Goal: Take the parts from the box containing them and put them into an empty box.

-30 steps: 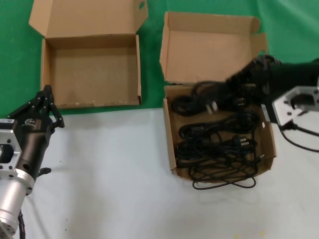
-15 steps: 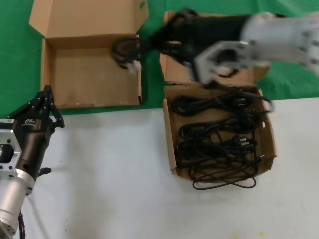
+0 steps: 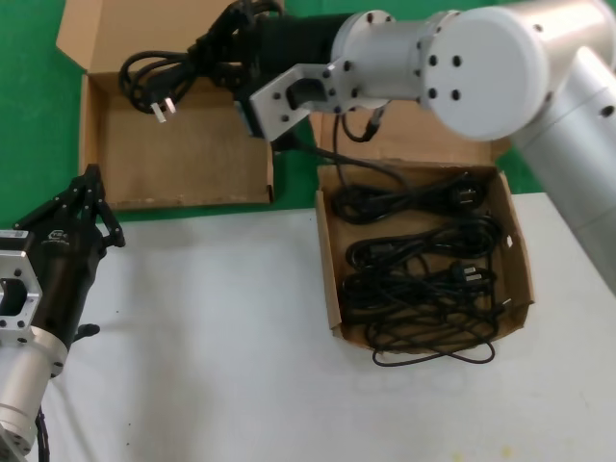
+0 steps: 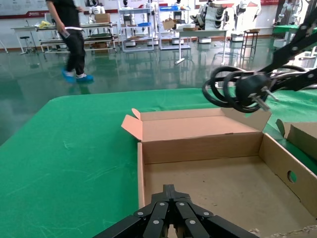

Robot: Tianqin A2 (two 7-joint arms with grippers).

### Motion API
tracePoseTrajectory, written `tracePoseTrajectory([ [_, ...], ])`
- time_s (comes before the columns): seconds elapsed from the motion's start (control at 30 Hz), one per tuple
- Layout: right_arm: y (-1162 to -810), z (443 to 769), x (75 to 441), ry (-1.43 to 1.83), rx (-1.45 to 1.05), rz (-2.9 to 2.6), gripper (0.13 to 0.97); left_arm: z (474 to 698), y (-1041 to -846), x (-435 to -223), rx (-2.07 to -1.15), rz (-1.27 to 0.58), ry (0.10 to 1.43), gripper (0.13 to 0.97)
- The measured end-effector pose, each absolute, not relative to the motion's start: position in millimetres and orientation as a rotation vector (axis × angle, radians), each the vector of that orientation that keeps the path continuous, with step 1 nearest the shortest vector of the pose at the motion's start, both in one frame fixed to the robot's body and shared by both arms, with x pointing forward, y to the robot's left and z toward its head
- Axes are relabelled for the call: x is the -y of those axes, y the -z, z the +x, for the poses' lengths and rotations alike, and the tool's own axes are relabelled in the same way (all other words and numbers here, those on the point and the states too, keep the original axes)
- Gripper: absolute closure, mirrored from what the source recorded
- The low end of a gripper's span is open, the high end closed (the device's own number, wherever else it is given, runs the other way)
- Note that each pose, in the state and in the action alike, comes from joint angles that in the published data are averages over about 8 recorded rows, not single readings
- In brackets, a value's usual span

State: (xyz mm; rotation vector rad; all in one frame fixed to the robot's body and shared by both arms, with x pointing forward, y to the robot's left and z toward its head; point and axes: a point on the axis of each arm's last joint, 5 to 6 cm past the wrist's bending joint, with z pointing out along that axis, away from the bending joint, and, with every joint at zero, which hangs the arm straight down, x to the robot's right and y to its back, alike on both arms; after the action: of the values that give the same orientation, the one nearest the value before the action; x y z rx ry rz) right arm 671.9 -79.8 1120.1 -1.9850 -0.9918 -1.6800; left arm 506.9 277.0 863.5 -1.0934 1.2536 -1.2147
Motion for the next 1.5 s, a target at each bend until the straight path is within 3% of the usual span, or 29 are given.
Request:
tracePoseTrajectory([
  [0.43,-1111,678,71,1.736,0.96,-1.942,0.813,507,-863.5,-277,-1.254,-1.093,1.215,0.952],
  [0.73,-1113,663,111,1.819,0.738,-1.904,0.682,507,-863.5,-277,-1.254,-1.093,1.215,0.952],
  [0.9,-1106,640,139,1.861,0.605,-1.858,0.56,507,-863.5,-277,-1.254,-1.093,1.215,0.952],
  [1.23,-1071,589,185,1.905,0.397,-1.789,0.349,507,-863.5,-277,-1.254,-1.093,1.215,0.952],
  [1.5,-1045,577,204,1.895,0.309,-1.777,0.229,507,-863.5,-277,-1.254,-1.093,1.215,0.952],
])
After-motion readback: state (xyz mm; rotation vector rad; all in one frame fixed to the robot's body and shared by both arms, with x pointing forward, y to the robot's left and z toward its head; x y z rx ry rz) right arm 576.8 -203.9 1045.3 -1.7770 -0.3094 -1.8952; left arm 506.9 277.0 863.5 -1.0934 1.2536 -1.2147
